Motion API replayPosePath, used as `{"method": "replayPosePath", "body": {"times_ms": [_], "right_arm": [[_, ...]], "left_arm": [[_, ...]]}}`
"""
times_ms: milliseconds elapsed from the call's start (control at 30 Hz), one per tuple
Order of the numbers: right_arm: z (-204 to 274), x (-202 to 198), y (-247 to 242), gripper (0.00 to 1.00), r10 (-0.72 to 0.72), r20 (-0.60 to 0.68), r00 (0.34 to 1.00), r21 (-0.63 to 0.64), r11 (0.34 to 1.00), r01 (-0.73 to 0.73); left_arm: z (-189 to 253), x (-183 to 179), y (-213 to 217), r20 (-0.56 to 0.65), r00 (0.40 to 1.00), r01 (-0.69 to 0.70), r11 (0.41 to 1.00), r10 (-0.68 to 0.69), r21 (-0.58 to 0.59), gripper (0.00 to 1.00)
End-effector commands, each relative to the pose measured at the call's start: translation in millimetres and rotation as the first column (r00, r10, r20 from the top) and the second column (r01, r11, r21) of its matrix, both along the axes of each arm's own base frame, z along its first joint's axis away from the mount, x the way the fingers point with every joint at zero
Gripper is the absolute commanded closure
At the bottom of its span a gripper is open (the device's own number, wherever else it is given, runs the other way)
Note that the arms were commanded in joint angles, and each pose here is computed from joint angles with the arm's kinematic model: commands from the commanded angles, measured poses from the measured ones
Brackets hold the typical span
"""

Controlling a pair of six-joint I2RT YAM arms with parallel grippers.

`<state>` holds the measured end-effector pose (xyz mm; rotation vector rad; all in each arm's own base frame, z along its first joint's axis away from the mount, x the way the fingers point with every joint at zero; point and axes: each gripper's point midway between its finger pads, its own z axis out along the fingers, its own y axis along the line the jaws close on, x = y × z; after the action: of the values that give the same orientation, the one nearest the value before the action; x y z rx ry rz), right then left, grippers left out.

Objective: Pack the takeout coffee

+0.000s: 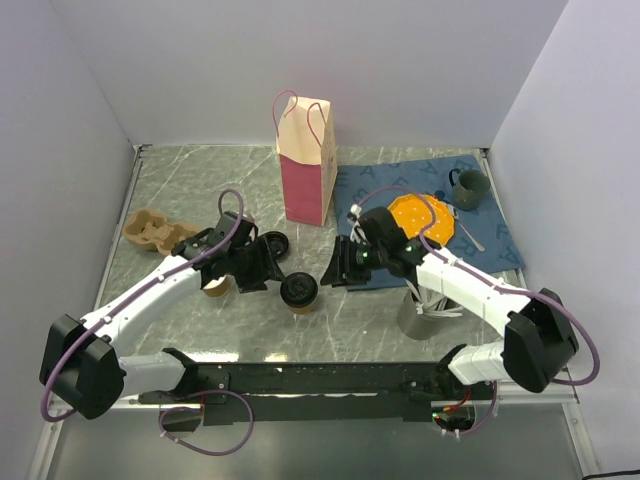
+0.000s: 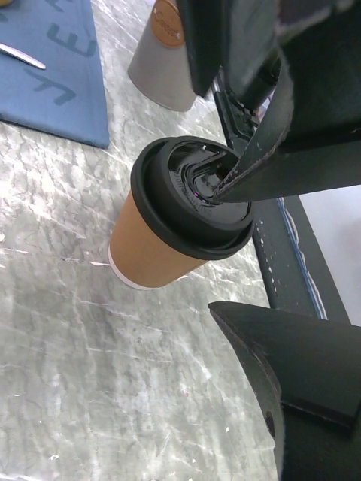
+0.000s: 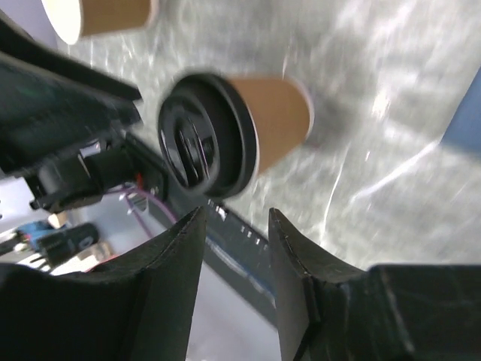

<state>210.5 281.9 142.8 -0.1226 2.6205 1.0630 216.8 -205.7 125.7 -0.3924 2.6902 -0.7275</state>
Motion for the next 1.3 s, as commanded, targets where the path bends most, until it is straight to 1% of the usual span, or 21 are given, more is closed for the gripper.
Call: {"method": "replayPosePath", "body": {"times_ms": [0, 67, 167, 267, 300, 533, 833, 900, 967, 1000, 1033, 1100, 1267], "right_arm": [[3, -11, 10, 0.55, -0.062, -0.049, 0.997, 0.074, 0.995, 0.066], [0, -14, 12, 0.56, -0.088, -0.094, 0.992, 0.095, 0.991, 0.097], [-4, -13, 18, 0.58, -0.120, -0.123, 0.985, 0.112, 0.985, 0.134], [-8, -13, 20, 0.58, -0.147, -0.143, 0.979, 0.119, 0.979, 0.164], [-4, -10, 23, 0.58, -0.150, -0.130, 0.980, 0.143, 0.975, 0.168], [-14, -13, 29, 0.59, -0.161, -0.167, 0.973, 0.176, 0.966, 0.190], [-33, -14, 24, 0.66, -0.208, -0.177, 0.962, 0.128, 0.964, 0.232], [-36, -12, 25, 0.69, -0.212, -0.174, 0.962, 0.130, 0.963, 0.235], [-42, -13, 25, 0.76, -0.214, -0.178, 0.961, 0.126, 0.963, 0.238], [-39, -10, 28, 0.82, -0.212, -0.167, 0.963, 0.150, 0.960, 0.237], [-43, -11, 27, 0.84, -0.211, -0.171, 0.962, 0.152, 0.959, 0.237], [-43, -9, 30, 0.86, -0.211, -0.168, 0.963, 0.179, 0.954, 0.241], [-63, -10, 26, 0.86, -0.241, -0.183, 0.953, 0.168, 0.948, 0.272]], "left_arm": [[6, 8, -6, 0.063, 0.997, 0.054, 0.998, -0.054, -0.009, 0.40], [7, 12, -10, 0.082, 0.994, 0.068, 0.998, -0.066, -0.017, 0.40], [4, 15, -13, 0.091, 0.992, 0.086, 0.996, -0.084, -0.025, 0.41], [-3, 11, -16, 0.073, 0.993, 0.100, 0.994, -0.097, -0.040, 0.43], [-5, 10, -16, 0.070, 0.993, 0.101, 0.994, -0.098, -0.042, 0.43], [-23, 3, -9, 0.030, 0.996, 0.084, 0.996, -0.083, -0.015, 0.45], [-32, -6, -6, -0.006, 0.997, 0.072, 0.997, -0.072, -0.017, 0.47], [-33, -7, -5, -0.009, 0.998, 0.067, 0.998, -0.068, -0.014, 0.47], [-35, -9, -5, -0.017, 0.998, 0.066, 0.998, -0.067, -0.012, 0.48], [-36, -10, -5, -0.022, 0.998, 0.063, 0.998, -0.064, -0.013, 0.48], [-39, -12, -4, -0.031, 0.997, 0.064, 0.998, -0.064, -0.012, 0.48], [-40, -14, -6, -0.042, 0.997, 0.061, 0.998, -0.061, -0.021, 0.48], [-48, -24, -7, -0.073, 0.995, 0.065, 0.998, -0.065, -0.014, 0.49]]}}
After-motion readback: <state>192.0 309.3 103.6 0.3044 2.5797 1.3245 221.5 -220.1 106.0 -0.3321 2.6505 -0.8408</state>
